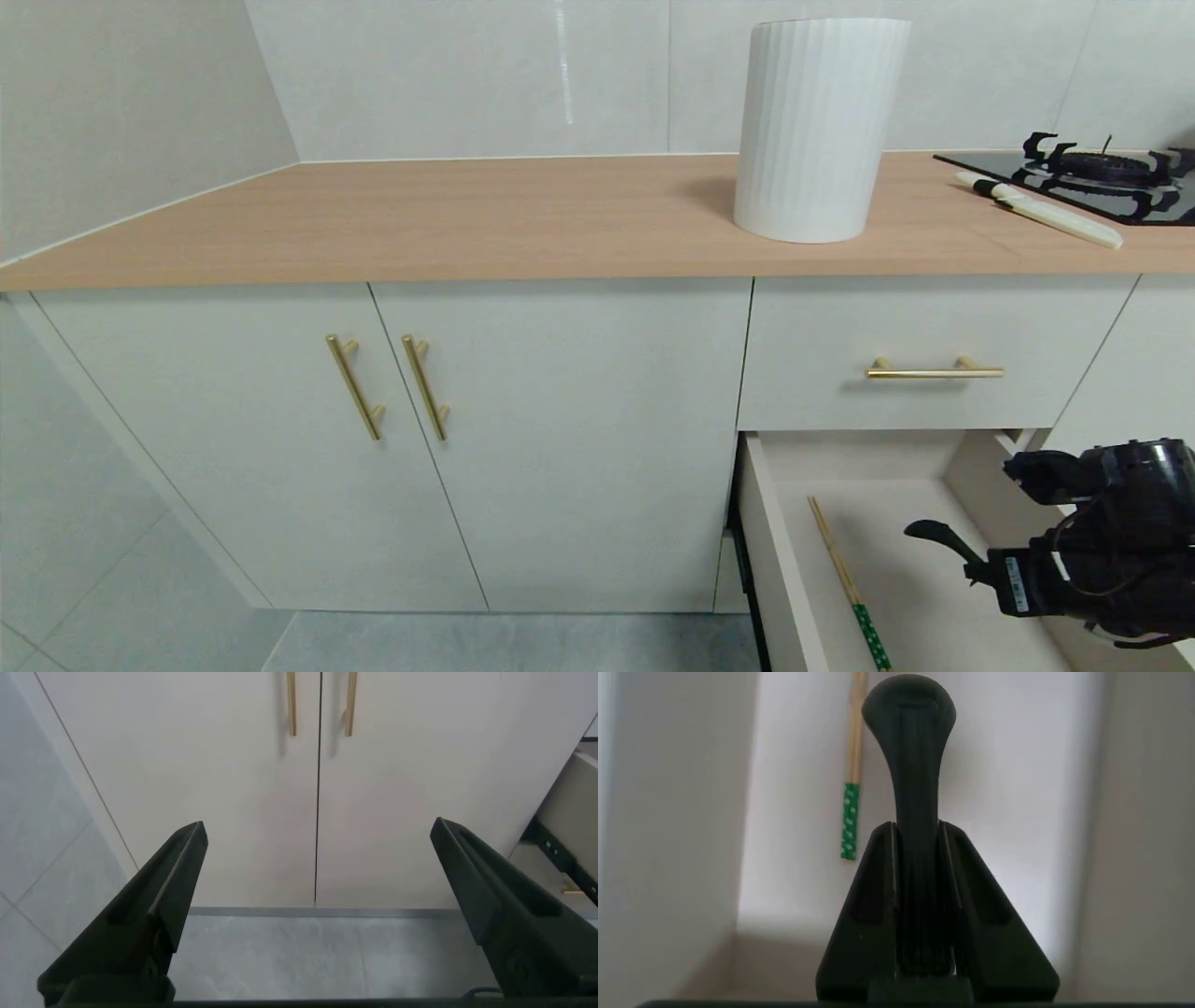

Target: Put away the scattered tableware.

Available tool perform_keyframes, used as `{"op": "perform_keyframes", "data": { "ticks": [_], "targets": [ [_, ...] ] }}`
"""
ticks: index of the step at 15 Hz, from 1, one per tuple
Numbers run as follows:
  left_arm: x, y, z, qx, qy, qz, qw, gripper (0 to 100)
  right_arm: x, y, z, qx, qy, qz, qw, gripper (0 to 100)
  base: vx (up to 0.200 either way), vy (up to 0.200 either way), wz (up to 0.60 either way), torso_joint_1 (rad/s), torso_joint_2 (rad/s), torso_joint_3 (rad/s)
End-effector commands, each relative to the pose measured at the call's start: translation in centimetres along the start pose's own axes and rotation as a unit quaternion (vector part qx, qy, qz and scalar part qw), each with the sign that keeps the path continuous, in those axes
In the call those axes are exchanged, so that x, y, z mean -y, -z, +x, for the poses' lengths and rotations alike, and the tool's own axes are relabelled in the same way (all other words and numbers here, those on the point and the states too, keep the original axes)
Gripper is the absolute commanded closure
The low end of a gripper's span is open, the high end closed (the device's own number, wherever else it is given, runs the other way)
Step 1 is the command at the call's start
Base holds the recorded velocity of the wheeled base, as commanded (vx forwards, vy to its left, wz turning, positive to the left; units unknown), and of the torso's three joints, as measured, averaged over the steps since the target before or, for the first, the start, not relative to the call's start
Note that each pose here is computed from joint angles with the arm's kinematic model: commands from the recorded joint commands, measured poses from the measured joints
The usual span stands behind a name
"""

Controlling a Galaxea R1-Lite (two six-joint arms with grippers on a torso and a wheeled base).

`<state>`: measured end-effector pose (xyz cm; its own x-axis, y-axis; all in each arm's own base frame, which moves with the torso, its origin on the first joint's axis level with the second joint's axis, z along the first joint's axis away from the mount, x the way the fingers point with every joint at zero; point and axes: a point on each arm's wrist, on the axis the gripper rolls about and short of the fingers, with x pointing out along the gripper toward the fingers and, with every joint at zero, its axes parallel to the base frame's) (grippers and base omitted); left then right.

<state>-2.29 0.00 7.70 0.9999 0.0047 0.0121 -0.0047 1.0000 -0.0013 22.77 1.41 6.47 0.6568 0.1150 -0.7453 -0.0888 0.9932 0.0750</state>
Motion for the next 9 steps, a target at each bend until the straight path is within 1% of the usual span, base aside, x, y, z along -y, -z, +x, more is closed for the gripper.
{"op": "perform_keyframes", "data": {
  "ticks": [1,3,7,9],
  "targets": [
    [0.0,0.0,0.0,0.000,0.000,0.000,1.0000,0,0.0,1.8,4.3,-0.062,0.003,0.002,0.998,100,0.000,0.000,0.00,0.000,0.00,0.000],
    [0.0,0.0,0.0,0.000,-0.001,0.000,1.0000,0,0.0,2.8,7.0,-0.060,0.036,0.015,0.997,100,0.000,0.000,0.00,0.000,0.00,0.000],
    [0.0,0.0,0.0,0.000,-0.001,0.000,1.0000,0,-0.4,4.3,9.6,-0.051,0.033,0.005,0.998,100,0.000,0.000,0.00,0.000,0.00,0.000],
    [0.0,0.0,0.0,0.000,-0.001,0.000,1.0000,0,-0.3,4.9,10.5,-0.057,0.034,0.005,0.998,100,0.000,0.000,0.00,0.000,0.00,0.000]
  ]
}}
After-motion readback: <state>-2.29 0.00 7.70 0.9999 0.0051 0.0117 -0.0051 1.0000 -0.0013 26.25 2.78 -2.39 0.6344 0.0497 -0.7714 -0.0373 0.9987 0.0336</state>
